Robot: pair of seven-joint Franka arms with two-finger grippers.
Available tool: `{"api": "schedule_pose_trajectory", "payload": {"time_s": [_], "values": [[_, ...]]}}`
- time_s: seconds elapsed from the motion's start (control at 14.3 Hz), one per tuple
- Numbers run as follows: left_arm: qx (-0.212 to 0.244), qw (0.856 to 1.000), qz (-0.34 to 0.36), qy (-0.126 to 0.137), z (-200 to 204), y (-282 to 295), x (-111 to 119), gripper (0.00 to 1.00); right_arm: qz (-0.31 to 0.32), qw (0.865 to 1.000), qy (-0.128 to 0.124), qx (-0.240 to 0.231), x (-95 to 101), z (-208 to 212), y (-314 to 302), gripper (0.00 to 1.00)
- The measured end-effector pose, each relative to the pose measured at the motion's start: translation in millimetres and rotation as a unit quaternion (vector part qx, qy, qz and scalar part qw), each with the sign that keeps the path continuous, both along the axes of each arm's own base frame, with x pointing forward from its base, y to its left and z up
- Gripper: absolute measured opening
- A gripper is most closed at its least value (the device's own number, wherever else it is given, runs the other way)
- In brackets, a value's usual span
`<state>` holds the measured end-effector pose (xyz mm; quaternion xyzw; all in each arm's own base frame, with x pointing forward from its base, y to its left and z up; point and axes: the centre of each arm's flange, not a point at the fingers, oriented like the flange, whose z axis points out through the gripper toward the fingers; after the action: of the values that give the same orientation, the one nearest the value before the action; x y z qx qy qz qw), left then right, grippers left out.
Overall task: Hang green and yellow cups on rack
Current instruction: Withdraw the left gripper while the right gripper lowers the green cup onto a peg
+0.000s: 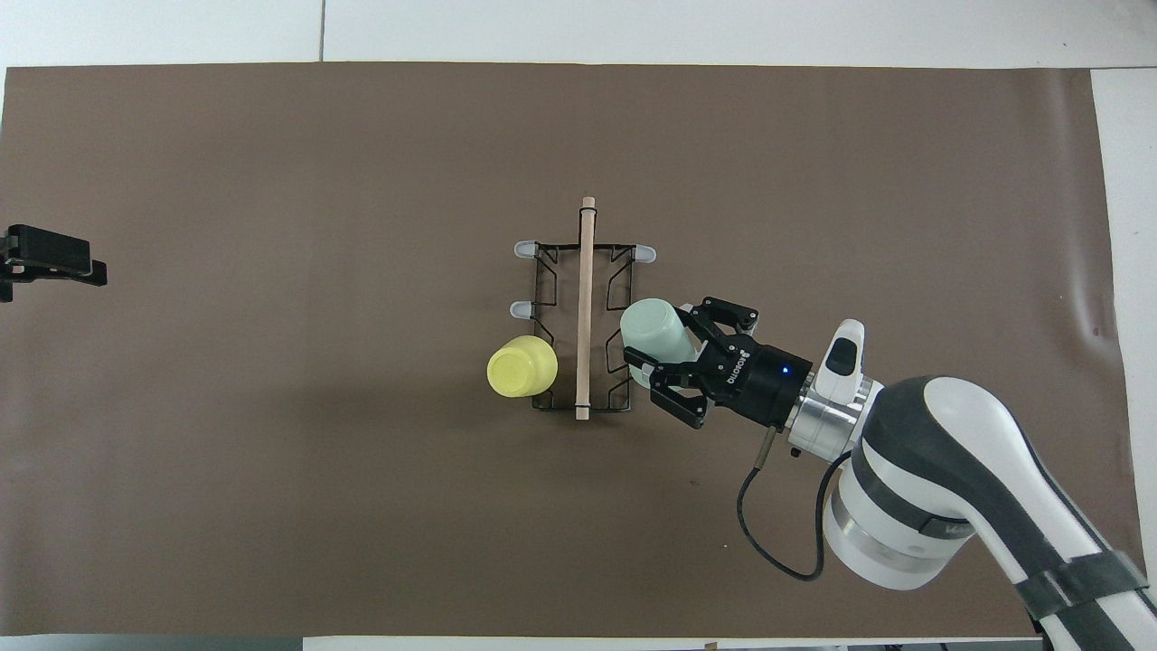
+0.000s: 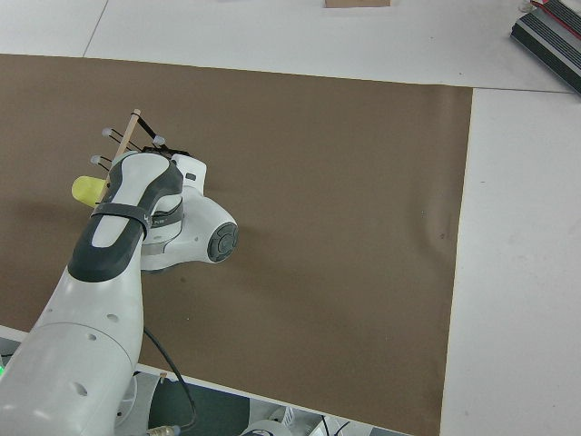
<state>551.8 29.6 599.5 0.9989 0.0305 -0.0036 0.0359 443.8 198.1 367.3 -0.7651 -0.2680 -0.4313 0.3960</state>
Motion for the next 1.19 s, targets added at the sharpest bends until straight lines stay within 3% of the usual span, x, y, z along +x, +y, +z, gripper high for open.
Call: {"api": "schedule_pose_trajectory", "payload": {"time_s": [0.49,0.7,1.19], "values": [[-0.004,0.999,-0.030,0.031,-9.2,-30.0,-5.1,1.00,-0.008,1.000,0.006,0.003,-10.8,-4.5,19.2,0.67],[0.002,0.999,-0.032,0.033,-9.6,-28.1,-5.4,1.00,-0.012,1.000,-0.013,-0.002,-11.6,-12.3,19.8,0.67],[0.015,0.999,-0.034,0.026,-8.0,-25.5,-4.3,1.00,0.005,1.000,-0.016,-0.015,-16.5,-38.7,18.7,0.67]]}}
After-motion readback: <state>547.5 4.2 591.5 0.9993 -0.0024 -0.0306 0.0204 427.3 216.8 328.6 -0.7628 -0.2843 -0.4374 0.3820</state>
